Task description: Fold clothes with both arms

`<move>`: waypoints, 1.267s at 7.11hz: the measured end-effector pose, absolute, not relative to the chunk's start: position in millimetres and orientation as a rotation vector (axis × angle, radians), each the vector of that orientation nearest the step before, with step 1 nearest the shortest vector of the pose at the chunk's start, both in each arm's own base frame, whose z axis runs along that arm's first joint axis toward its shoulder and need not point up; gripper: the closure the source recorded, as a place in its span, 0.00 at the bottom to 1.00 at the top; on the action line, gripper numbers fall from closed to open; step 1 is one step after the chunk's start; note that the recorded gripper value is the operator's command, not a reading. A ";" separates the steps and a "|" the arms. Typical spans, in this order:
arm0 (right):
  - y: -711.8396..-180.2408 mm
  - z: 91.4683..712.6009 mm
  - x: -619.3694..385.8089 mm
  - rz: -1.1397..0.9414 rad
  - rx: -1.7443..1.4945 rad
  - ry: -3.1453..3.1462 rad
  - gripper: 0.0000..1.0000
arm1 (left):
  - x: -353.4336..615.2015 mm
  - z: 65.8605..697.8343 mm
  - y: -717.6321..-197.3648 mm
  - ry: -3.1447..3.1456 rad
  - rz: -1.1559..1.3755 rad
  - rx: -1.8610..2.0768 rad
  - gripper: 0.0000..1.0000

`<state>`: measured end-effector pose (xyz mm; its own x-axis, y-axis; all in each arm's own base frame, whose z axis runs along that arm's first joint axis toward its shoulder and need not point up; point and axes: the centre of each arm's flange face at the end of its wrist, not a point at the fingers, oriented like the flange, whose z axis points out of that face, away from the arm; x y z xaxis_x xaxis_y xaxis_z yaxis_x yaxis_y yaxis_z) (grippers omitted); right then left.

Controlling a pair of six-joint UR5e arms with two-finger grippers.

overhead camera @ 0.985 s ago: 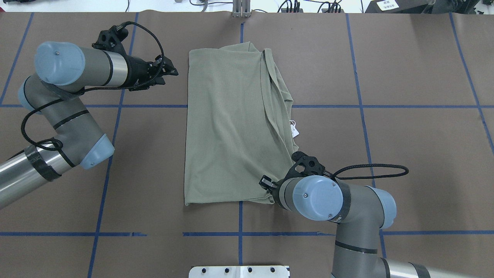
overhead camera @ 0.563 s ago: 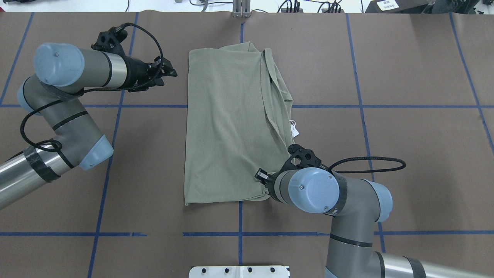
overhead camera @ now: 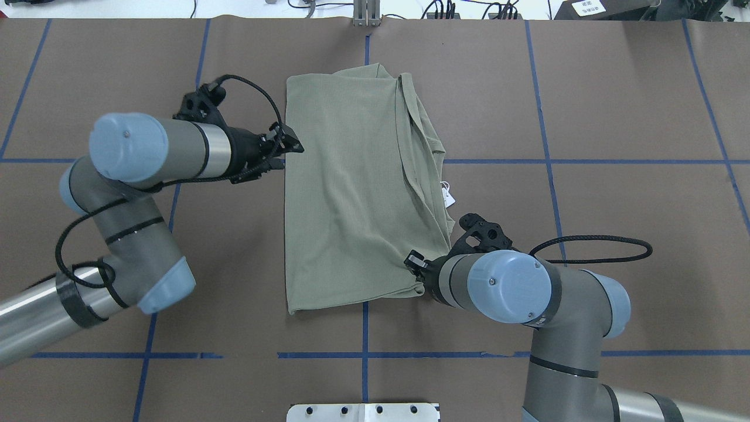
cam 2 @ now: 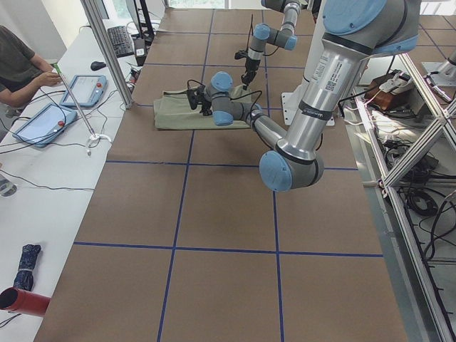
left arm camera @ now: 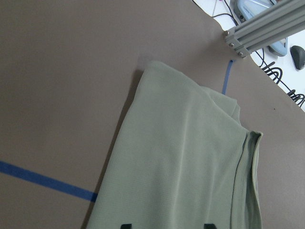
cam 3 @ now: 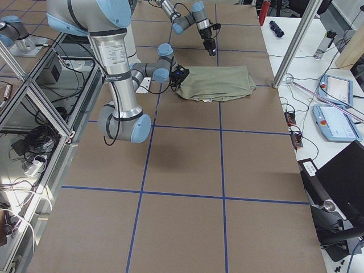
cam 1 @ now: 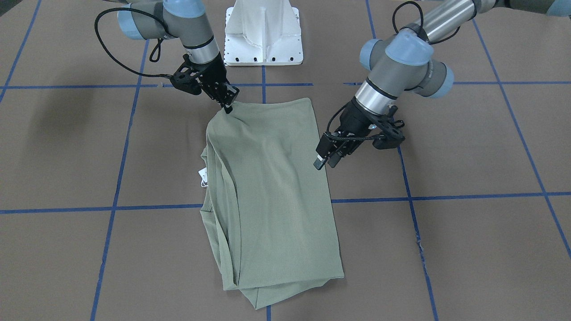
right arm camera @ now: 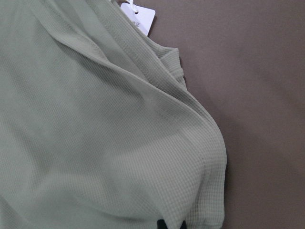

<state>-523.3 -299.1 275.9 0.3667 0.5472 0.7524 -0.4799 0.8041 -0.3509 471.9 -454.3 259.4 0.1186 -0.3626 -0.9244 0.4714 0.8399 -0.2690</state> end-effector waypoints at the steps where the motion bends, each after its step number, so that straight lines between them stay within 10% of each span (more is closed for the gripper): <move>1: -293.4 279.3 -518.0 0.662 -0.084 -0.995 1.00 | 491.3 251.5 -404.4 1.282 -0.625 0.061 0.41; 6: -285.8 282.9 -503.7 0.659 -0.090 -0.998 1.00 | 534.3 295.5 -275.3 1.172 -0.623 -0.053 0.43; 8: -285.7 282.9 -503.5 0.659 -0.090 -0.998 1.00 | 547.4 299.3 -266.0 1.153 -0.608 -0.064 0.58; 9: -285.7 282.9 -503.5 0.659 -0.089 -0.998 1.00 | 550.7 294.6 -264.4 1.158 -0.605 -0.067 1.00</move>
